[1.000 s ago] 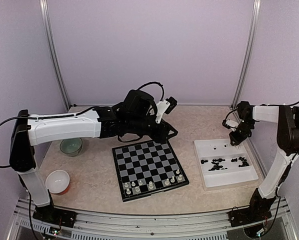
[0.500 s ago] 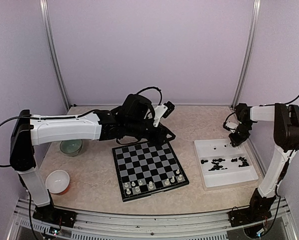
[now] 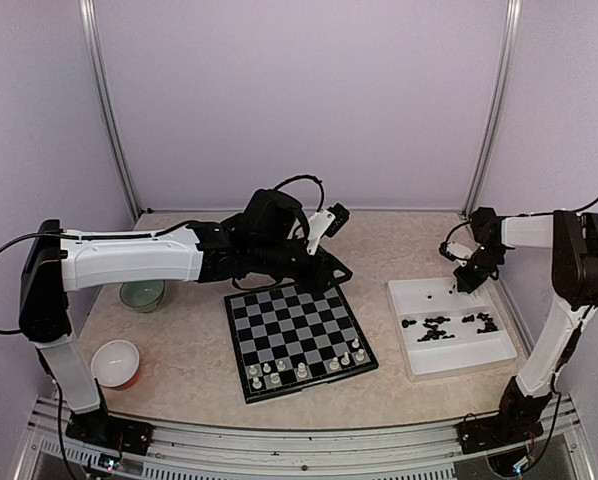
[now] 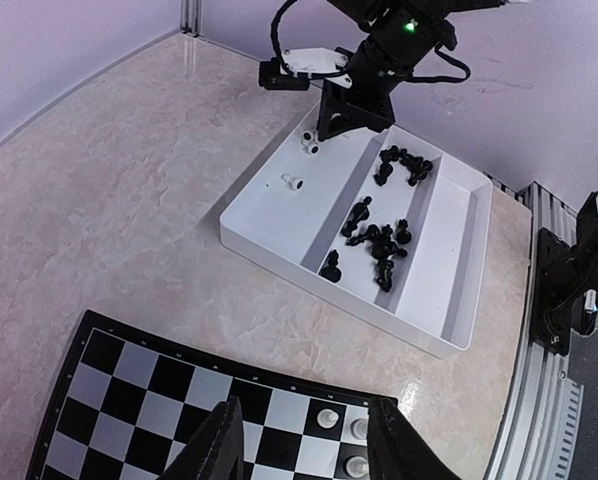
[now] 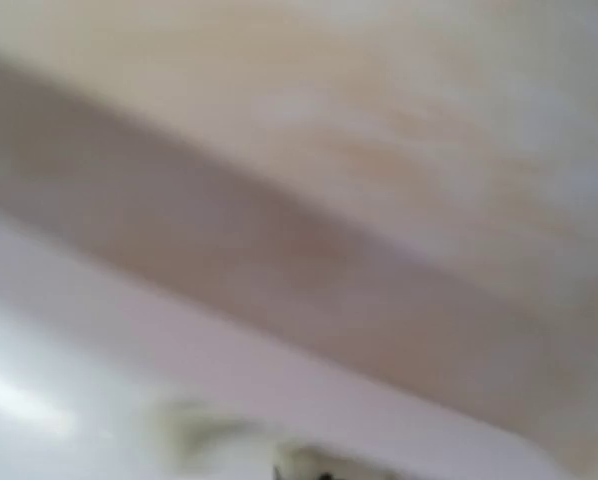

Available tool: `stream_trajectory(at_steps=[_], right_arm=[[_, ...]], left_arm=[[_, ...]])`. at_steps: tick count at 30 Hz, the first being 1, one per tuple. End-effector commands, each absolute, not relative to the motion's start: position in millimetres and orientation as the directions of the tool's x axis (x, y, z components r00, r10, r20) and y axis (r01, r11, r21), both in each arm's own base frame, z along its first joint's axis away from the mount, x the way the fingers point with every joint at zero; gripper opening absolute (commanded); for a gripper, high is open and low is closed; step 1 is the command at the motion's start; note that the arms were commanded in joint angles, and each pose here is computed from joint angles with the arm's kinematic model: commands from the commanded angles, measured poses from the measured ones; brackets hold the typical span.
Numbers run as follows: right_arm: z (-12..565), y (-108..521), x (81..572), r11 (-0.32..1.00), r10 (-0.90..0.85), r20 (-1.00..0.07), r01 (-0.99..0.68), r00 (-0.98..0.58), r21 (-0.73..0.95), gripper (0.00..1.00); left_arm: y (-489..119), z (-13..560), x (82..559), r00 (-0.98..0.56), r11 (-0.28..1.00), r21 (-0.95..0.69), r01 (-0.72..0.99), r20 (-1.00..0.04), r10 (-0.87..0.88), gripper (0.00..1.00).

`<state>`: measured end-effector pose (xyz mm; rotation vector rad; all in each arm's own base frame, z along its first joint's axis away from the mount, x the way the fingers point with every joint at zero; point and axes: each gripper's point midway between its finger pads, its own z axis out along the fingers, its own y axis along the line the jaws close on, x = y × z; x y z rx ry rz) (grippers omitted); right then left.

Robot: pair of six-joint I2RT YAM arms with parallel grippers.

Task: Set up the chess pieces on the board
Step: Adjust the chess pile in the storage box.

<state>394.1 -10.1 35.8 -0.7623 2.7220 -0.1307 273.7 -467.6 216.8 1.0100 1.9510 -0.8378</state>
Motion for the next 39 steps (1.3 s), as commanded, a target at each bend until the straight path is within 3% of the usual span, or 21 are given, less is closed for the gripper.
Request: stream_trajectory(at_steps=[1,5,10,14,27,39], right_arm=[[38,54,365,0.755,-0.629,-0.314,-0.656,-0.711,-0.028,0.0],[57,80,357,0.726,-0.627,-0.359,-0.686,-0.692,0.054,0.01],[73,65,370,0.784,-0.581,-0.356,-0.62,-0.732,-0.005,0.03],[77,61,378,0.822,-0.516,-0.376,-0.569,-0.769,0.036,0.11],[58,49,385,0.87,-0.449,-0.312,-0.49,-0.837,0.063,0.17],[42,51,389,0.894,-0.355,-0.298,-0.415,-0.886,0.169,0.41]], left_arm=[[-470,230,273,-0.384,0.447,-0.22,0.867,-0.867,0.318,0.43],[-474,228,271,-0.388,0.434,-0.23,0.871,-0.863,0.322,0.43],[-476,225,271,-0.398,0.431,-0.239,0.87,-0.857,0.327,0.43],[-475,224,270,-0.399,0.431,-0.24,0.87,-0.855,0.33,0.43],[-473,222,268,-0.424,0.444,-0.257,0.858,-0.844,0.33,0.43],[-480,219,271,-0.435,0.448,-0.264,0.854,-0.834,0.338,0.43]])
